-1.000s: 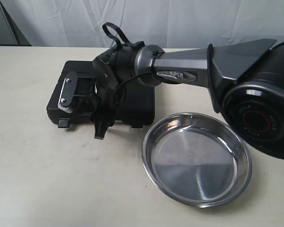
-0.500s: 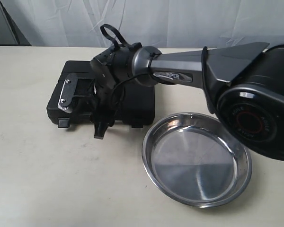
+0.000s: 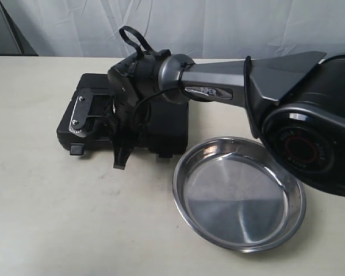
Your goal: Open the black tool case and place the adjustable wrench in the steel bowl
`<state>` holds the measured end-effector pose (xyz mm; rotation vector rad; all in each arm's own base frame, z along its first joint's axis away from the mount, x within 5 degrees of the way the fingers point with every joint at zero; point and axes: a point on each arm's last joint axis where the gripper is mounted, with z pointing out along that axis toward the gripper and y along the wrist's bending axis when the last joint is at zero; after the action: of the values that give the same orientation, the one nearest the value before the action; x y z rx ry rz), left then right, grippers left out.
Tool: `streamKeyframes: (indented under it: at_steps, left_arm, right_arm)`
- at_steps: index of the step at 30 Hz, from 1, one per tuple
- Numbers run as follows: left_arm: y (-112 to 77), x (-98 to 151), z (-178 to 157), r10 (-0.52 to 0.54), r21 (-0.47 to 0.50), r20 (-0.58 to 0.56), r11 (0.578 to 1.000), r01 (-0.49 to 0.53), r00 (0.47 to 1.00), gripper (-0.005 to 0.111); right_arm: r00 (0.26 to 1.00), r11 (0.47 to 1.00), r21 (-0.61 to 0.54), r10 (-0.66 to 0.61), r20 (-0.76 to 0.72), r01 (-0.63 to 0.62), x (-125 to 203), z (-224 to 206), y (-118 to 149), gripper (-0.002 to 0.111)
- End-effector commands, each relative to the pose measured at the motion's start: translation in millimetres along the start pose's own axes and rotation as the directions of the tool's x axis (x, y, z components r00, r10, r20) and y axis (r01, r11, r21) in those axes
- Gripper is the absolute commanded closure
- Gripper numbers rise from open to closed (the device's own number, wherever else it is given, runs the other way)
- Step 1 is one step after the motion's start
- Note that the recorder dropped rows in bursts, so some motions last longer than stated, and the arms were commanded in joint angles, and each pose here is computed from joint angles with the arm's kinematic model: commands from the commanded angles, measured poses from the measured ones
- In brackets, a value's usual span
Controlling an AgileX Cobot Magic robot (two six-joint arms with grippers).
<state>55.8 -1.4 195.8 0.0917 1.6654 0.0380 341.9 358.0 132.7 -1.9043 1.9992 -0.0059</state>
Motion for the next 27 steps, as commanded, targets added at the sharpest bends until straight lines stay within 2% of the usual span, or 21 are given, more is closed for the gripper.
streamKeyframes:
  at_steps: [1, 20, 27]
  left_arm:
    - [-0.2, -1.1, 0.1, -0.003, 0.004, 0.005, 1.000, 0.003, 1.000, 0.106]
    - [-0.2, -1.1, 0.1, -0.003, 0.004, 0.005, 1.000, 0.003, 1.000, 0.106]
    - [-0.2, -1.1, 0.1, -0.003, 0.004, 0.005, 1.000, 0.003, 1.000, 0.106]
  right_arm:
    - [1.000, 1.000, -0.009, 0.020, -0.010, -0.020, 0.3, -7.4, -1.5, 0.109]
    - [0.995, 0.998, -0.006, 0.065, 0.072, -0.064, -10.6, -60.6, -6.8, 0.109]
    - [0.988, 0.996, 0.064, 0.051, 0.143, -0.061, -16.5, -97.3, -14.3, 0.109]
